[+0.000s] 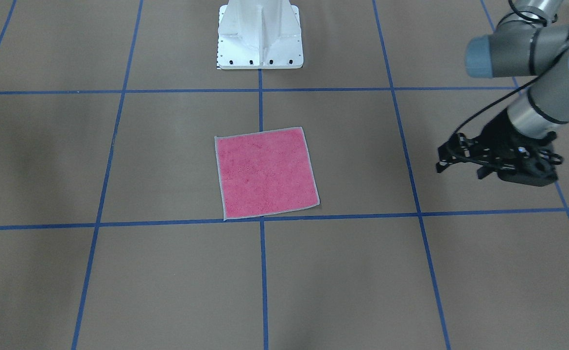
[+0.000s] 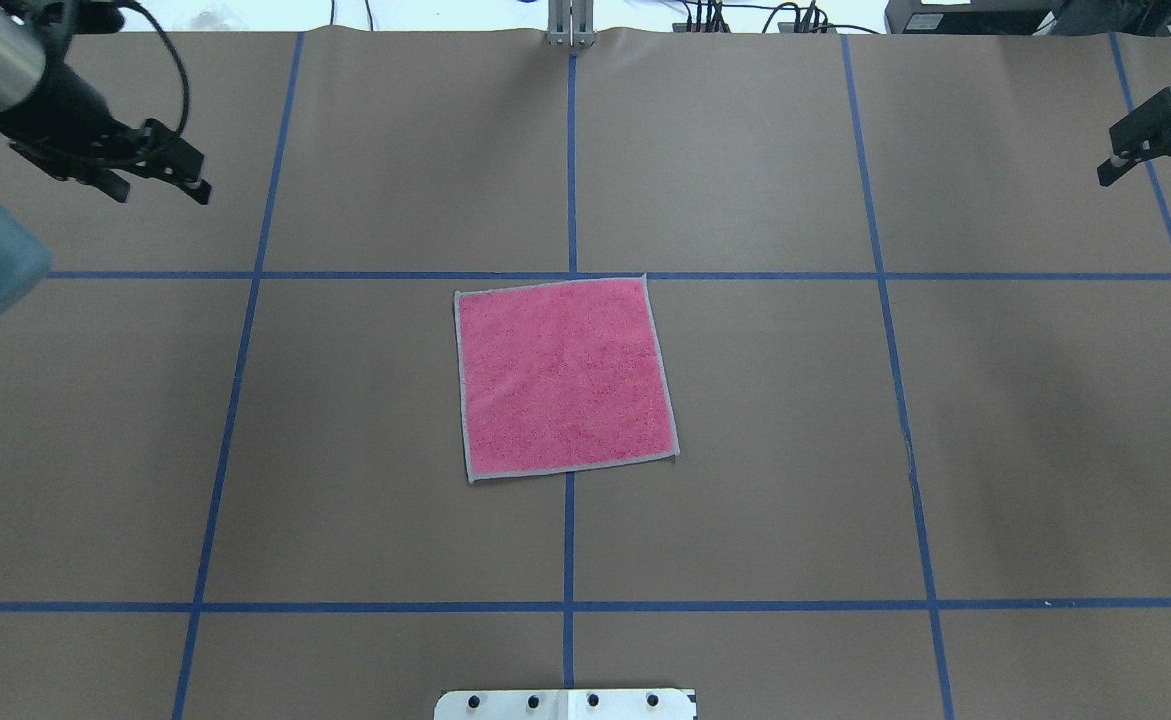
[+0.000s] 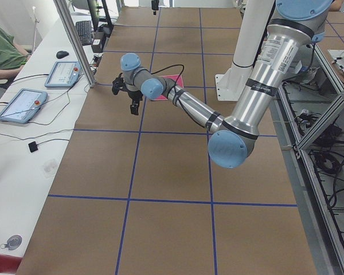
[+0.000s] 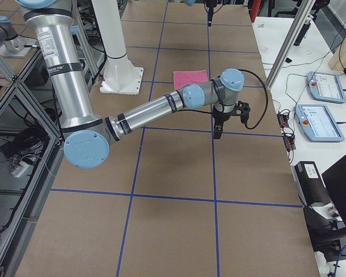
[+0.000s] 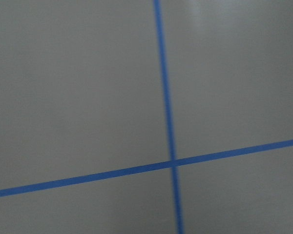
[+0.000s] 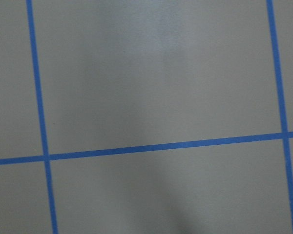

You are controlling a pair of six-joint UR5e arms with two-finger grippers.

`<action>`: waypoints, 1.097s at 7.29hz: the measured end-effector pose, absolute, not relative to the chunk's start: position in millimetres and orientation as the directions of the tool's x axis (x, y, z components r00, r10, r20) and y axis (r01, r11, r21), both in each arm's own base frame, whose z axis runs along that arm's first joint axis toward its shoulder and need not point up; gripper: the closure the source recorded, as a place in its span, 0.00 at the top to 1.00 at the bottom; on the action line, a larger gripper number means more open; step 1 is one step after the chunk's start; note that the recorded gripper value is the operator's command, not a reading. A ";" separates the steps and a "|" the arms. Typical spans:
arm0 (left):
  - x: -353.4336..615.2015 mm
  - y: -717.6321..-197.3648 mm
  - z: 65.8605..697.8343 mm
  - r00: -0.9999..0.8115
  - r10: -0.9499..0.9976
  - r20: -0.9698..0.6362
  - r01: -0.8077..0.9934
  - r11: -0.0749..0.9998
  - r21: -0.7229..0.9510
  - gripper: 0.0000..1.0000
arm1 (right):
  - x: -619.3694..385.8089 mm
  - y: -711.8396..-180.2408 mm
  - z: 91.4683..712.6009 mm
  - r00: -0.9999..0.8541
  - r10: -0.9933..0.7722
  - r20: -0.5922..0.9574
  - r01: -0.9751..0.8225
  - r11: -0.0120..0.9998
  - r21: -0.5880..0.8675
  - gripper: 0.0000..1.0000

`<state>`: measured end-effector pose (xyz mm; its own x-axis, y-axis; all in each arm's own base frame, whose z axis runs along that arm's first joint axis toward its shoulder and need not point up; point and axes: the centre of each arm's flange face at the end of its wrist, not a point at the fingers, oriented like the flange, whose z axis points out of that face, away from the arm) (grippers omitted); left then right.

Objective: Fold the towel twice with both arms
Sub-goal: 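Move the left gripper to the towel's near-left edge while the right gripper approaches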

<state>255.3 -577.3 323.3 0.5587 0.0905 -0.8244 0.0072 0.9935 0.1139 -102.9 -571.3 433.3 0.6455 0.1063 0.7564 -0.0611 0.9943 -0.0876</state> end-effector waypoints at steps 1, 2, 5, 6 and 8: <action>292.8 -566.2 297.2 0.518 0.044 -0.854 0.027 0.997 0.068 1.00 | -127.6 -568.4 423.1 0.627 0.068 0.776 -0.030 0.998 -0.064 1.00; 330.0 -550.8 285.0 0.488 0.016 -0.873 0.042 0.998 0.041 1.00 | -144.2 -564.3 415.1 0.600 0.054 0.798 -0.040 0.998 -0.038 1.00; 443.0 -480.8 260.3 0.371 -0.173 -0.912 0.217 0.971 -0.096 1.00 | -217.0 -536.2 385.6 0.450 0.184 0.874 -0.188 0.976 -0.109 1.00; 466.6 -460.2 252.1 0.338 -0.224 -0.914 0.243 0.959 -0.146 1.00 | -254.6 -521.1 377.8 0.417 0.223 0.881 -0.232 0.964 -0.134 1.00; 495.9 -428.7 244.0 0.307 -0.298 -0.904 0.246 0.942 -0.227 1.00 | -317.5 -487.7 364.2 0.361 0.265 0.894 -0.261 0.949 -0.176 1.00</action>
